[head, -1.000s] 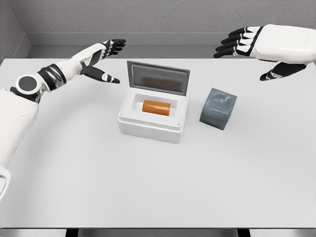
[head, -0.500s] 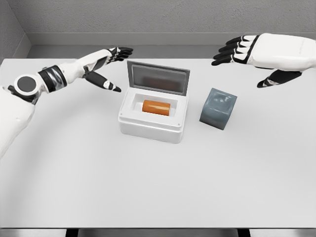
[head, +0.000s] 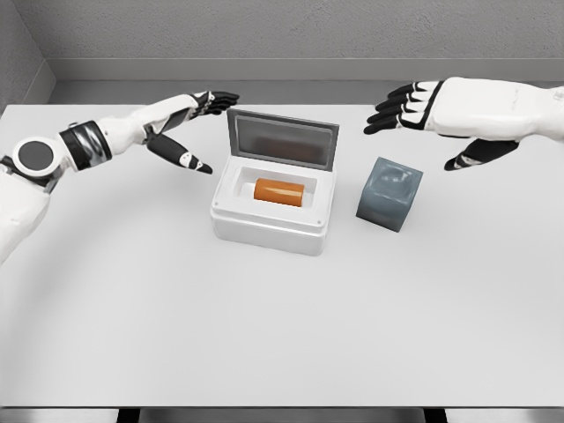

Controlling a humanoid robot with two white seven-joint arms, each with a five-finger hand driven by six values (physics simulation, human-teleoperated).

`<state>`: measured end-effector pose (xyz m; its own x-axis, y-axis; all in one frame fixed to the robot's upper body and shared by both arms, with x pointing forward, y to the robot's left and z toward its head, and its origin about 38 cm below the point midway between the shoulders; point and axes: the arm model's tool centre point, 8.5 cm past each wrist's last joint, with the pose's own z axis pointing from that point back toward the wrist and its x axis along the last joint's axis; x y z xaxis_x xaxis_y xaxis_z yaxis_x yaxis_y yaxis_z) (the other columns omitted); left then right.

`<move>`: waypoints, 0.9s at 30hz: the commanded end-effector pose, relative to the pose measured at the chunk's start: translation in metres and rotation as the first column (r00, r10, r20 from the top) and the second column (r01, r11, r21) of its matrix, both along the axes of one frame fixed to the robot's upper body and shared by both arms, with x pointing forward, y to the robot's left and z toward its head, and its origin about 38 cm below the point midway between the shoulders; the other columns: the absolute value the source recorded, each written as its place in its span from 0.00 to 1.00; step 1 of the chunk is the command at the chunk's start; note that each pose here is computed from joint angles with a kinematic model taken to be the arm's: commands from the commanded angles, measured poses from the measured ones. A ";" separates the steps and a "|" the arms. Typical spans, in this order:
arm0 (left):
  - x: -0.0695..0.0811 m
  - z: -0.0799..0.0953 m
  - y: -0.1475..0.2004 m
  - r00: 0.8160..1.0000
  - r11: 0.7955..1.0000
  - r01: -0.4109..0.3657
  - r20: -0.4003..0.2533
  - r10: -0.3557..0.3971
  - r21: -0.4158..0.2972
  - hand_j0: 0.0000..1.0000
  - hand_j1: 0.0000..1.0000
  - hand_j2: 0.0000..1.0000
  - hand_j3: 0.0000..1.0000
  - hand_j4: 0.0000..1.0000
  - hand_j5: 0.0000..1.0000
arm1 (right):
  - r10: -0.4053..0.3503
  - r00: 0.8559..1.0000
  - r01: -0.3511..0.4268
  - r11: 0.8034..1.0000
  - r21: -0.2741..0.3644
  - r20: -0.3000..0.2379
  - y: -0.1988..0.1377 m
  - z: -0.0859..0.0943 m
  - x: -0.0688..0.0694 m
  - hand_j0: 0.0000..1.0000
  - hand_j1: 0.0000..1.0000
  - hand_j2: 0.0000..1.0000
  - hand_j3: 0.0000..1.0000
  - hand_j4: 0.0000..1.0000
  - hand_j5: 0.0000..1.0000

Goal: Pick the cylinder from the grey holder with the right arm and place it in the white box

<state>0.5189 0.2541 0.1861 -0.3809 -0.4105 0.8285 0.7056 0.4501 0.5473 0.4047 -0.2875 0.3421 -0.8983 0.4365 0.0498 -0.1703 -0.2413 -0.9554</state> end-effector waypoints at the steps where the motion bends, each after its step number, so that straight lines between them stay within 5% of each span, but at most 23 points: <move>1: -0.001 0.004 -0.003 1.000 1.000 0.009 0.007 -0.009 -0.010 1.00 1.00 1.00 1.00 1.00 1.00 | -0.004 1.000 0.004 1.000 0.005 -0.003 -0.001 0.000 0.000 1.00 1.00 1.00 1.00 1.00 1.00; 27: -0.029 0.009 0.012 0.998 0.998 0.058 0.034 -0.058 0.009 1.00 1.00 1.00 1.00 1.00 1.00 | -0.015 0.999 0.016 1.000 0.011 -0.030 -0.004 -0.010 0.000 1.00 1.00 1.00 1.00 1.00 1.00</move>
